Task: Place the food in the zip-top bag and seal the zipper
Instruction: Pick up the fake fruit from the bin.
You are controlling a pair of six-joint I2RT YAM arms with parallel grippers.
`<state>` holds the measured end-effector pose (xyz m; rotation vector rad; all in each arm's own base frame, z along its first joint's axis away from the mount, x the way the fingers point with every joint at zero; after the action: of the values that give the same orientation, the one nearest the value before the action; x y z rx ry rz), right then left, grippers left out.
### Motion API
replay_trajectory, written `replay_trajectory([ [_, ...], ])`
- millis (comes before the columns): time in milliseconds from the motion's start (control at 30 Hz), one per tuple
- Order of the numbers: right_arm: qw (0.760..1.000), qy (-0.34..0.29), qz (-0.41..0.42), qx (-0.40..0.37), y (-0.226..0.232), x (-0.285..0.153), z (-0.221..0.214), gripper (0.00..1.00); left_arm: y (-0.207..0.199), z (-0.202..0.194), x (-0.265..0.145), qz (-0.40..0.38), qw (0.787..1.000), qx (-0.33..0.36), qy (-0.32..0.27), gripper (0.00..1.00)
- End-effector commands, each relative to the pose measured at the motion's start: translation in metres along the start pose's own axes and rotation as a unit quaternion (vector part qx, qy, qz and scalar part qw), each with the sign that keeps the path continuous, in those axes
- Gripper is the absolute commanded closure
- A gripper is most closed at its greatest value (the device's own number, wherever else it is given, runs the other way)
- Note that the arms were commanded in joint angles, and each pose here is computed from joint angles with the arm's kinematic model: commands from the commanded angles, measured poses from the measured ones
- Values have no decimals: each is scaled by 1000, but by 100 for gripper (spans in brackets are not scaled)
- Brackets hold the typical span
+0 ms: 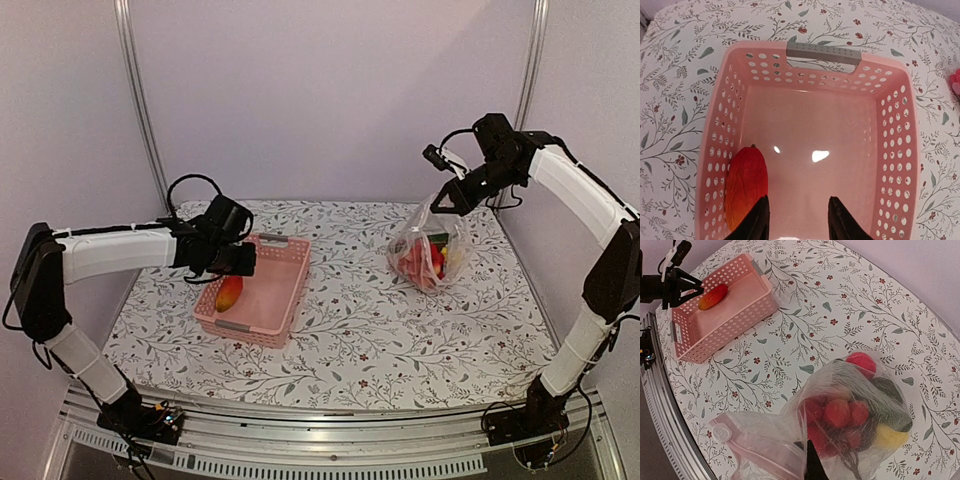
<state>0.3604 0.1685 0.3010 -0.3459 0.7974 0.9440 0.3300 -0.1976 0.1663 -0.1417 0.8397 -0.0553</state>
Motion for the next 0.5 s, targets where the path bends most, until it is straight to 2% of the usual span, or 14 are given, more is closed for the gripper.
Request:
replay_trajectory([
  [0, 1000, -25, 9, -11, 11, -11, 7, 100, 8, -23, 19, 20, 997, 19, 67, 60],
  [167, 999, -28, 13, -17, 17, -13, 6, 100, 13, -27, 30, 41, 995, 18, 85, 57],
  [333, 999, -23, 16, -18, 19, -10, 4, 100, 21, -26, 38, 80, 993, 19, 82, 47],
  [467, 999, -21, 18, -20, 20, -8, 3, 99, 25, -26, 47, 109, 989, 38, 88, 45],
])
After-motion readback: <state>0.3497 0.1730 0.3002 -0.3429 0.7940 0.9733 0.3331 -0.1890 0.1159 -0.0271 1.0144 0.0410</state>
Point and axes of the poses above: each gripper's point midway between its finger pads, its own x axis out along the fingers, its own y axis along the line the jaws close on, z = x × y, the point moved 5 cm from there along -x, back along the fingers, and after that the axes turned 7 degrees about -x, right-handed, at the moved point
